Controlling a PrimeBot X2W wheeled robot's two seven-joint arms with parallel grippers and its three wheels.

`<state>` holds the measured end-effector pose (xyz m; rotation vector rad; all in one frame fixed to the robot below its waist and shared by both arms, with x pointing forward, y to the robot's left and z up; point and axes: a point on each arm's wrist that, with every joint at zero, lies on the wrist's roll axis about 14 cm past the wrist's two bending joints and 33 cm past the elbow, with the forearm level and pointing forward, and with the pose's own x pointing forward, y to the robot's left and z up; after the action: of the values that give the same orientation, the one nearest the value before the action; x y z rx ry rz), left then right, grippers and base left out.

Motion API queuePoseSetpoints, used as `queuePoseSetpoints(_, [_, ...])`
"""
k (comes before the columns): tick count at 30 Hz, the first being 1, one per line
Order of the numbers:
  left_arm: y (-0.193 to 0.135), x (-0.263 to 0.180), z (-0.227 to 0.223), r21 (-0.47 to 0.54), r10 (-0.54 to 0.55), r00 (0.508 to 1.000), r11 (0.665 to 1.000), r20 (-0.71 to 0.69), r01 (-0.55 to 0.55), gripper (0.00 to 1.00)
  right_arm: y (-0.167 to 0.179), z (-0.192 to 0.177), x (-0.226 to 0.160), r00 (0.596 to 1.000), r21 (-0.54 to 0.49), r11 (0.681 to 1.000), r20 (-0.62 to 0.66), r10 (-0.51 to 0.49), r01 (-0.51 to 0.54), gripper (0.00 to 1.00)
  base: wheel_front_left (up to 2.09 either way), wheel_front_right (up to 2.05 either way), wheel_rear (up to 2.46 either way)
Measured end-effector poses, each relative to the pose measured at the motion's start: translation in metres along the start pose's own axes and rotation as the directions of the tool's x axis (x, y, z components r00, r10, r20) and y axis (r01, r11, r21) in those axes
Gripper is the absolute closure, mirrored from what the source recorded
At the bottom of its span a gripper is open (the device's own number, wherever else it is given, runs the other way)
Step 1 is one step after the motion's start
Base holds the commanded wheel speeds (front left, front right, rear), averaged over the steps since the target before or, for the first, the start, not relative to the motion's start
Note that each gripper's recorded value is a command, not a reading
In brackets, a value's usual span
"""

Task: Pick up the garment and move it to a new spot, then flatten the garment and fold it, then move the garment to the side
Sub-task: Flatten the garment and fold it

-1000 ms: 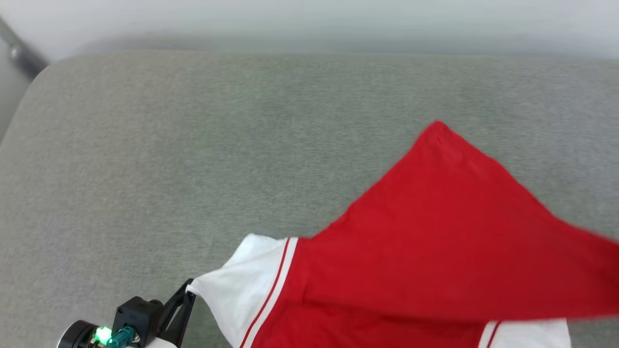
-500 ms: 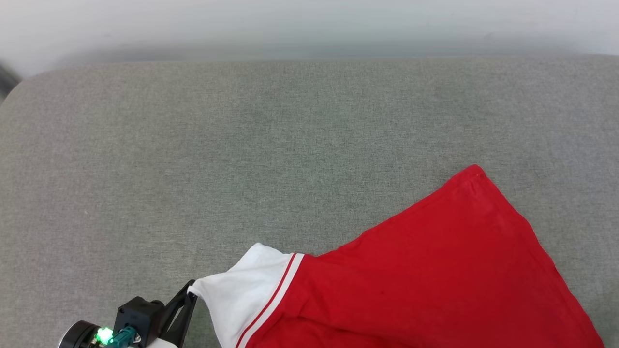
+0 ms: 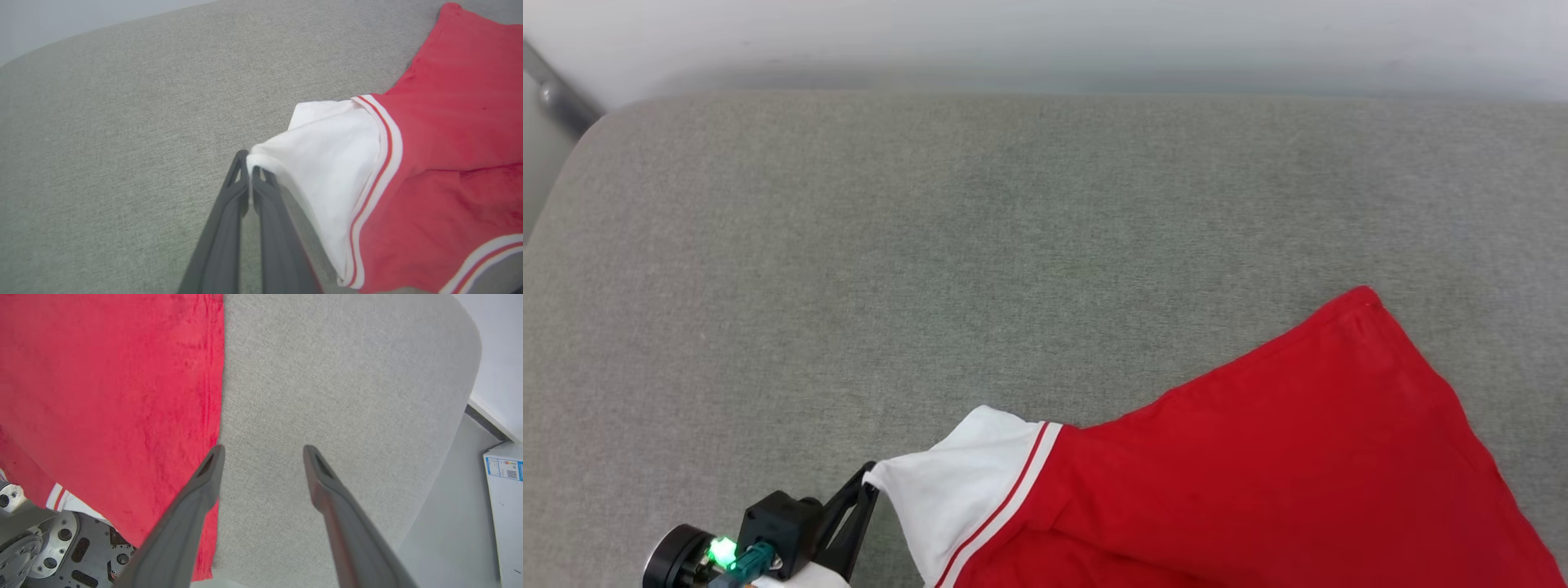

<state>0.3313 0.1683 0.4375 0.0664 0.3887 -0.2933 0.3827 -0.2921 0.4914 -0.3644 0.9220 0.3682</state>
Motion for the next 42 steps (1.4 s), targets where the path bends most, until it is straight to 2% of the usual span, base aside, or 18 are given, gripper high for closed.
queuePoseSetpoints(3, [0.001,0.002,0.001,0.001,0.002,1.0,1.0,0.005,-0.002,1.0,0.001,0.028,0.003,1.0,-0.067,0.998,0.01,0.0,0.001,0.0,0.0,0.0,0.0])
queuePoseSetpoints(8, [0.0,0.008,0.0,-0.005,-0.001,1.0,1.0,0.0,0.001,1.0,0.013,0.055,0.027,0.999,-0.159,0.987,-0.048,0.019,-0.026,0.0,0.0,0.0,0.0])
queuePoseSetpoints(12, [0.002,0.011,-0.008,-0.016,0.008,1.0,1.0,-0.021,-0.009,1.0,0.031,0.066,0.06,0.992,-0.189,0.979,-0.11,0.058,-0.078,0.0,0.0,0.0,0.0])
queuePoseSetpoints(13, [0.006,0.018,-0.01,-0.016,0.018,0.999,1.0,-0.029,-0.019,1.0,0.044,0.073,0.095,0.982,-0.183,0.976,-0.17,0.083,-0.115,0.0,0.0,0.0,0.0])
queuePoseSetpoints(15, [0.008,0.021,-0.012,-0.019,0.024,0.999,1.0,-0.036,-0.025,1.0,0.054,0.078,0.114,0.979,-0.155,0.977,-0.17,0.117,-0.143,0.0,0.0,0.0,0.0])
queuePoseSetpoints(18, [0.009,0.025,-0.016,-0.024,0.028,0.998,0.999,-0.048,-0.029,1.0,0.062,0.078,0.138,0.97,-0.132,0.977,-0.195,0.143,-0.17,0.0,0.0,0.0,0.0])
queuePoseSetpoints(22, [0.011,0.029,-0.023,-0.031,0.035,0.997,0.999,-0.067,-0.037,1.0,0.075,0.059,0.163,0.946,-0.137,0.968,-0.278,0.166,-0.21,0.0,0.0,0.0,0.0])
queuePoseSetpoints(27, [0.015,0.031,-0.024,-0.029,0.045,0.997,0.998,-0.068,-0.047,1.0,0.083,0.049,0.174,0.933,-0.126,0.962,-0.303,0.195,-0.243,0.0,0.0,0.0,0.0])
queuePoseSetpoints(28, [0.015,0.031,-0.024,-0.028,0.046,0.997,0.998,-0.068,-0.048,1.0,0.084,0.05,0.174,0.935,-0.126,0.962,-0.294,0.198,-0.243,0.46,0.0,0.0,0.0])
queuePoseSetpoints(29, [0.015,0.031,-0.024,-0.029,0.049,0.997,0.998,-0.066,-0.051,1.0,0.084,0.05,0.173,0.938,-0.128,0.962,-0.284,0.198,-0.242,1.0,0.0,0.0,0.0])
queuePoseSetpoints(35, [0.016,0.024,-0.017,-0.025,0.059,0.998,0.998,-0.036,-0.06,1.0,0.09,0.066,0.157,0.962,-0.136,0.962,-0.165,0.216,-0.239,1.0,0.0,0.0,0.0])
queuePoseSetpoints(36, [0.019,0.019,-0.006,-0.014,0.068,0.998,0.998,0.004,-0.067,1.0,0.088,0.082,0.139,0.976,-0.157,0.964,-0.069,0.206,-0.215,1.0,0.0,0.0,0.0])
queuePoseSetpoints(38, [0.022,0.016,0.007,0.003,0.076,0.996,0.997,0.045,-0.076,1.0,0.085,0.095,0.123,0.982,-0.177,0.967,0.006,0.189,-0.185,1.0,0.0,0.0,0.0])
queuePoseSetpoints(42, [0.029,0.011,0.046,0.074,0.068,0.987,0.994,0.146,-0.08,1.0,0.077,0.129,0.083,0.97,-0.193,0.973,0.184,0.16,-0.124,1.0,0.0,0.0,0.0])
